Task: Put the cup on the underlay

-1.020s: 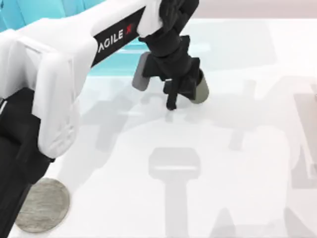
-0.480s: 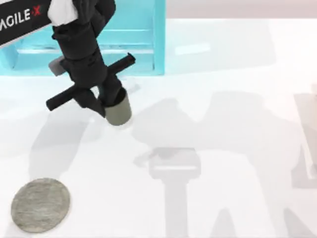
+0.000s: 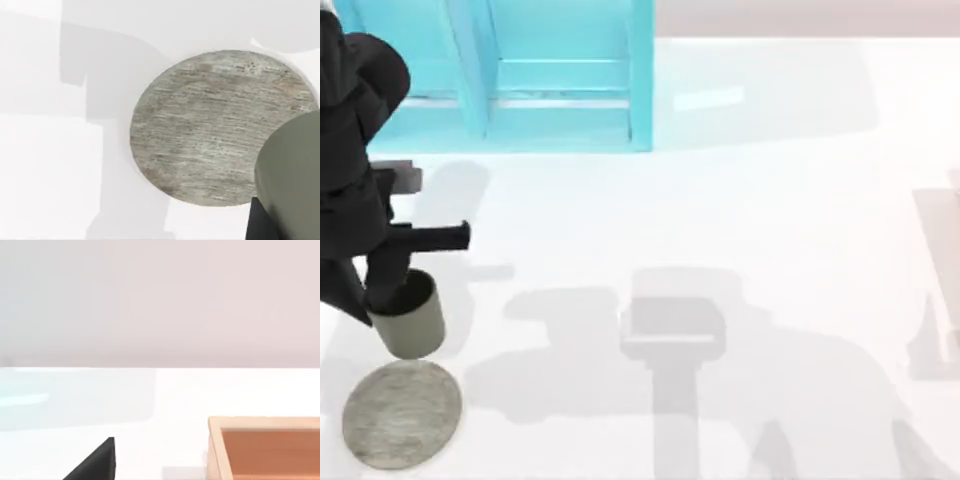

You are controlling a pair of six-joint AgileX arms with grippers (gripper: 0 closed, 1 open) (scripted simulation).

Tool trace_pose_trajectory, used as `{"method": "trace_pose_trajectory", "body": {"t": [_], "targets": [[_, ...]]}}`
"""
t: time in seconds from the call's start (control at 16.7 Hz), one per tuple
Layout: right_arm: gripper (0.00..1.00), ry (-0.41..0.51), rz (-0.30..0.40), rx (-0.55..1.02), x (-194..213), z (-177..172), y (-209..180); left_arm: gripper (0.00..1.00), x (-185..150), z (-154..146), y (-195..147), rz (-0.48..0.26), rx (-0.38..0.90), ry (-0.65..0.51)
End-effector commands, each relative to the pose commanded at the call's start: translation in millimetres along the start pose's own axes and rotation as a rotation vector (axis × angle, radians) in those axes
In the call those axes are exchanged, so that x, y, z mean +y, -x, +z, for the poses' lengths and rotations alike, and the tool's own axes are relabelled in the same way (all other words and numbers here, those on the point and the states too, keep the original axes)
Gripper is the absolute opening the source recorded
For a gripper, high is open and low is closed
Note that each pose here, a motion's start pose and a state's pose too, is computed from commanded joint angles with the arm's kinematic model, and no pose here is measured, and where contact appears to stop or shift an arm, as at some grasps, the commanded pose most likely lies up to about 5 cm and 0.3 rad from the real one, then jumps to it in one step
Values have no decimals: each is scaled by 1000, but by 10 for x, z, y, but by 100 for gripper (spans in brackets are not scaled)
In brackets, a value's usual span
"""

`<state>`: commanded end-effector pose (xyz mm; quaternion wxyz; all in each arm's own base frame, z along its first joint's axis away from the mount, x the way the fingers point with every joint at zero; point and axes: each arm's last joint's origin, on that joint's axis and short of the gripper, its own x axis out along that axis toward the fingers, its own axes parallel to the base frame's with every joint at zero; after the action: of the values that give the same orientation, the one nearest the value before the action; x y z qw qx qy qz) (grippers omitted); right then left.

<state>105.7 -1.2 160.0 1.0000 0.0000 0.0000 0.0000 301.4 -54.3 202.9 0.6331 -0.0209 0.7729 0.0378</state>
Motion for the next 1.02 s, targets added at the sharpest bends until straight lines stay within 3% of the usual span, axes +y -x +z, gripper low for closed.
{"method": "trace_pose_trajectory", "body": {"t": [0.24,0.6,1.02], "targets": [[100,0,0,0,0,0,0,0,195,-236,-41,29,23,-85],[100,0,0,0,0,0,0,0,187,-239,-56,32,25,-93],[100,0,0,0,0,0,0,0,135,-214,-608,29,18,-89]]}}
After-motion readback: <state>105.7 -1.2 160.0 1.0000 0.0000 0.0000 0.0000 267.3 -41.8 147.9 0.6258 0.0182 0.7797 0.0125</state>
